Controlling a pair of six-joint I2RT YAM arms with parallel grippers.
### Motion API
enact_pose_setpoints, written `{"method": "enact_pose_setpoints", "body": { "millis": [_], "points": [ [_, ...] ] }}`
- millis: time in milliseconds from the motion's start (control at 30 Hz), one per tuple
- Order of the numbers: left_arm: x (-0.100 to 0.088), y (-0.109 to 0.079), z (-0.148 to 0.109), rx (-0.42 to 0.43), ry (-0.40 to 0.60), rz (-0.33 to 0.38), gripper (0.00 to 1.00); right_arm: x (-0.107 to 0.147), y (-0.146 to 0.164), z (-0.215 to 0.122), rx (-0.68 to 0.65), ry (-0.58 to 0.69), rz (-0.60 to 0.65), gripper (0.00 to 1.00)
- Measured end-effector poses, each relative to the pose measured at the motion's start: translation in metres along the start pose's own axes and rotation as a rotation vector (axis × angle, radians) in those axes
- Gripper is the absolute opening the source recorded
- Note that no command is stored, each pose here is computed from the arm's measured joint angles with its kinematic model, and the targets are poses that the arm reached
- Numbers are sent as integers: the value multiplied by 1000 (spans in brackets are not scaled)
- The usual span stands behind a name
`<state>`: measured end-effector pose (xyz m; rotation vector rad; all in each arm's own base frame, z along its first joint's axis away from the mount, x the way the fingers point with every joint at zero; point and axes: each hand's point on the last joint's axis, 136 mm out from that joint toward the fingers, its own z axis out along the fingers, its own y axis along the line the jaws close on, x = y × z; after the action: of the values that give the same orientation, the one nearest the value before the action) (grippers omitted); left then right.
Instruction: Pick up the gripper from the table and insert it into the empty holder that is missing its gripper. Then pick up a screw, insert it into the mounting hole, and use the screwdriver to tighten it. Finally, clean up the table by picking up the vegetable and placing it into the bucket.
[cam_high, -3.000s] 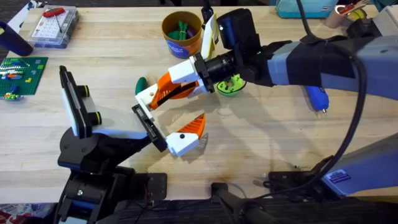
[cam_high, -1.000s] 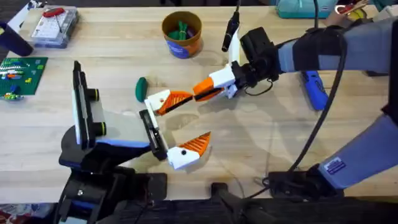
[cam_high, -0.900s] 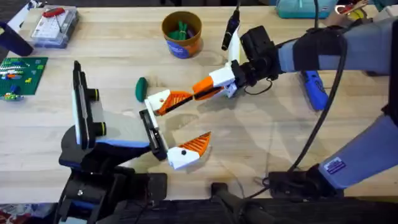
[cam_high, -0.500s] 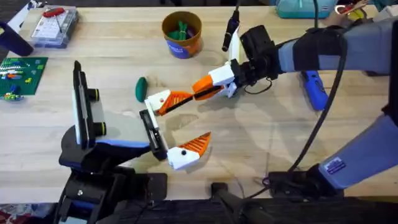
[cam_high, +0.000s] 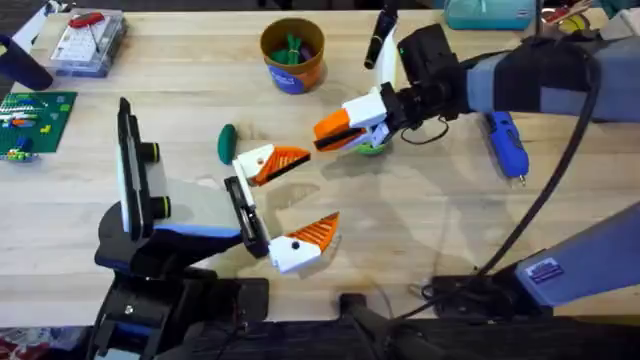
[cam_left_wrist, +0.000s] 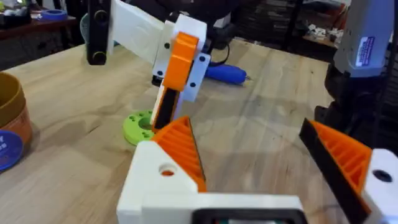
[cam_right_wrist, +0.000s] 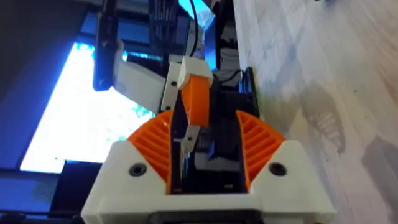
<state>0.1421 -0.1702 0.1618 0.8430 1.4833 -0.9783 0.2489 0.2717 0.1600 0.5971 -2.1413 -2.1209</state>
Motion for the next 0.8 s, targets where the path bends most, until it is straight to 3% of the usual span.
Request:
{"method": "enact_pose_setpoints", "body": {
  "millis": [800],
  "points": [
    [0, 0, 0, 0, 0, 0, 991, 3, -12, -6, 0, -26, 25, 497]
  ]
}}
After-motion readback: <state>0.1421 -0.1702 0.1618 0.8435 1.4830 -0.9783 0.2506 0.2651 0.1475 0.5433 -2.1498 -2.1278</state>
